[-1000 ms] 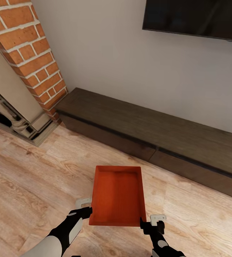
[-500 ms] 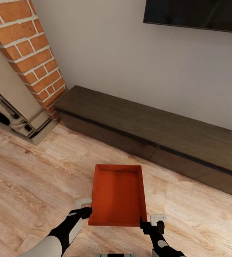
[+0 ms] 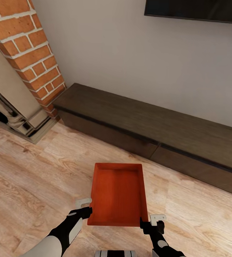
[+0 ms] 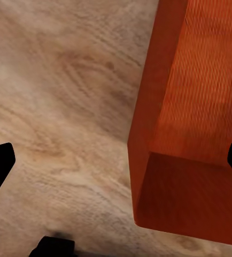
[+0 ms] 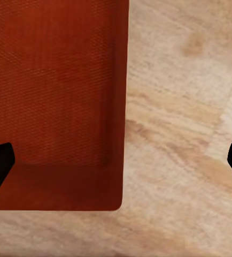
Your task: Move the two storage containers from the living room to the garage. In the garage, place one container on the floor and stack the other container on top of it (either order is fine).
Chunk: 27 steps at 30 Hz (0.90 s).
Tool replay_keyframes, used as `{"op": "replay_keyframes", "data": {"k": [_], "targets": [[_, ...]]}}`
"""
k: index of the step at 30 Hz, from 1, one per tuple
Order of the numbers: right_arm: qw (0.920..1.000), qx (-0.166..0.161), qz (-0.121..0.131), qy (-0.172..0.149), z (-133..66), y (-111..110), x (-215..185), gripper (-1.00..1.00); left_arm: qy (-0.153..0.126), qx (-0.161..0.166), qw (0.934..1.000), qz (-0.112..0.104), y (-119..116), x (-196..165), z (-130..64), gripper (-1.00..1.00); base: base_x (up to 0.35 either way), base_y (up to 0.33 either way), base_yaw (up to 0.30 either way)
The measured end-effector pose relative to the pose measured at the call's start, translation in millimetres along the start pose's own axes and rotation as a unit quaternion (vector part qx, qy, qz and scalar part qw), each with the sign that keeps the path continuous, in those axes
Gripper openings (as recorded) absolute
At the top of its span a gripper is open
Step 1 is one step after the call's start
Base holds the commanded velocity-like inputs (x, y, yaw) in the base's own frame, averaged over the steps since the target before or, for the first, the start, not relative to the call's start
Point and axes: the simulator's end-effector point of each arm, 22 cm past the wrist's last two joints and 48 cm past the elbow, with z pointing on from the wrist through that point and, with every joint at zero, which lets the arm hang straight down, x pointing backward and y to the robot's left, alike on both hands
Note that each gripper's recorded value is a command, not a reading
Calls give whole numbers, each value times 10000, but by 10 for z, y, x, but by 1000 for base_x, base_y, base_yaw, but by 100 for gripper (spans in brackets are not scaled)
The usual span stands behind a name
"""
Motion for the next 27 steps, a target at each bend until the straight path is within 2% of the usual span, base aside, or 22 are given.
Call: {"op": "replay_keyframes", "data": {"k": [27], "targets": [[10000,6,-1,-10,455,26,318,100,-7,-14,10000,-1,4,198,518,100,0,0,0]]}}
